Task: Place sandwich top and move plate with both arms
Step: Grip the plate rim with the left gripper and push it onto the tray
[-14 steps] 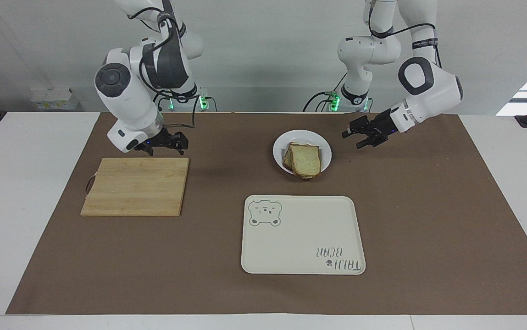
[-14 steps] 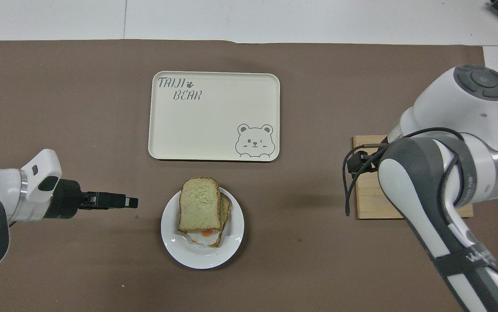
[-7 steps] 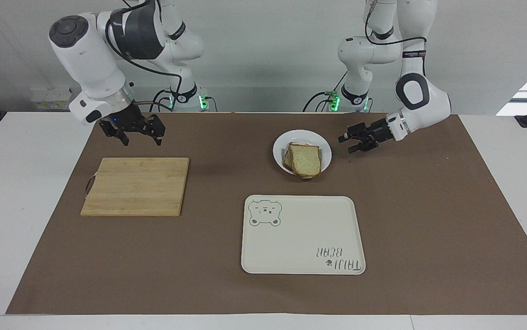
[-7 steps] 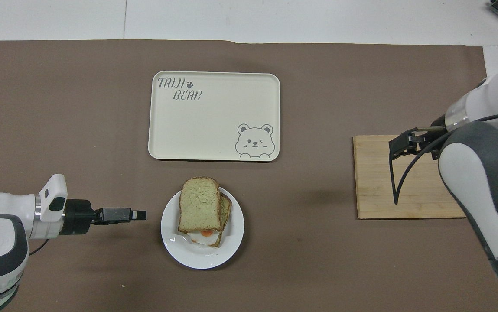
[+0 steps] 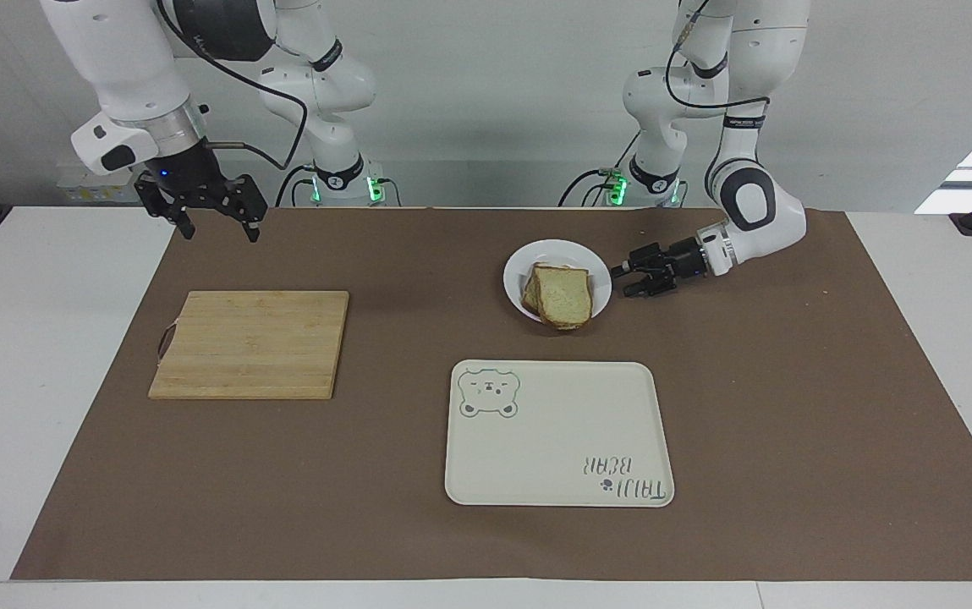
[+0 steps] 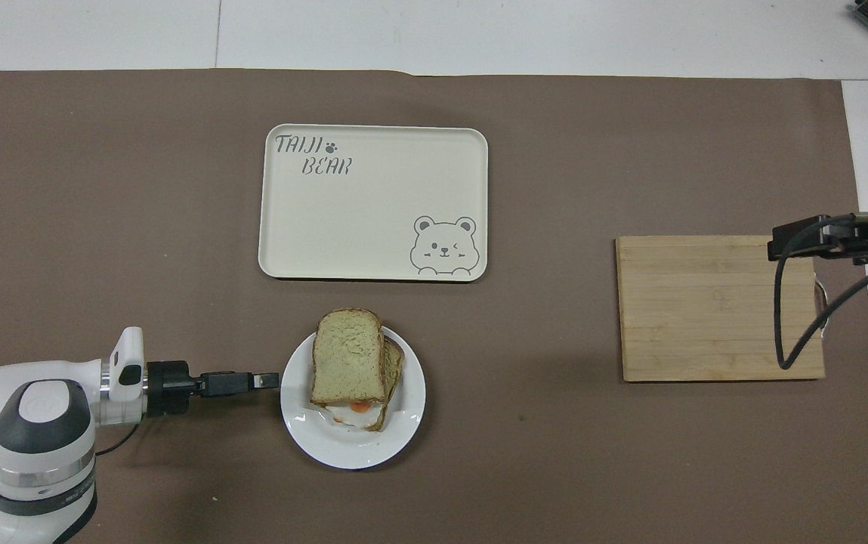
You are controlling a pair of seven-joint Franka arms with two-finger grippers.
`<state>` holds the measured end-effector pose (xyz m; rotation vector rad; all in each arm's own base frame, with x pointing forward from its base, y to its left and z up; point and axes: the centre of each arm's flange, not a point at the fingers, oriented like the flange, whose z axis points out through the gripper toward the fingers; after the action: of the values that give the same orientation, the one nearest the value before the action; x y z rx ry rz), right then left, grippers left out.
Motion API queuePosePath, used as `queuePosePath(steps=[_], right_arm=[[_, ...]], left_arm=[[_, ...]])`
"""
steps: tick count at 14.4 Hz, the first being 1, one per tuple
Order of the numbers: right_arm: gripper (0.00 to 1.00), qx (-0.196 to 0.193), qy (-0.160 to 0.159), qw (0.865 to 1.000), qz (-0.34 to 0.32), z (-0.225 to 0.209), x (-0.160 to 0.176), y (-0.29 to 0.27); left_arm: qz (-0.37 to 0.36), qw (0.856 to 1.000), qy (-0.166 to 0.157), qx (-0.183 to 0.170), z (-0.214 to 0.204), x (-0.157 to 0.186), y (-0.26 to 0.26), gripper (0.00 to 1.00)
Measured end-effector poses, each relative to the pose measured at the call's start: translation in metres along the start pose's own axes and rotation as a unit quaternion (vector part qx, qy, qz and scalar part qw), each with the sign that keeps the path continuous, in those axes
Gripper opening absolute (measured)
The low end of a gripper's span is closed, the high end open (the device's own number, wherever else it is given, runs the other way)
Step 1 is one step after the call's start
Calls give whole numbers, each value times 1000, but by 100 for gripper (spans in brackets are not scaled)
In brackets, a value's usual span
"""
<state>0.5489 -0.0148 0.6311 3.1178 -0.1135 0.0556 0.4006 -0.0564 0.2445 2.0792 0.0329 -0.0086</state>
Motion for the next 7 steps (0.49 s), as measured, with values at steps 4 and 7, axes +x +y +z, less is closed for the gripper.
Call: queuePosePath(steps=[4, 7], right_arm=[[100, -2, 3, 1000, 0, -22, -9, 2], [100, -2, -5, 1000, -2, -23, -12, 1]], left_arm=[[-1, 1000, 4, -6, 3, -4, -3, 60], [1, 1000, 0, -10, 10, -12, -5, 52]])
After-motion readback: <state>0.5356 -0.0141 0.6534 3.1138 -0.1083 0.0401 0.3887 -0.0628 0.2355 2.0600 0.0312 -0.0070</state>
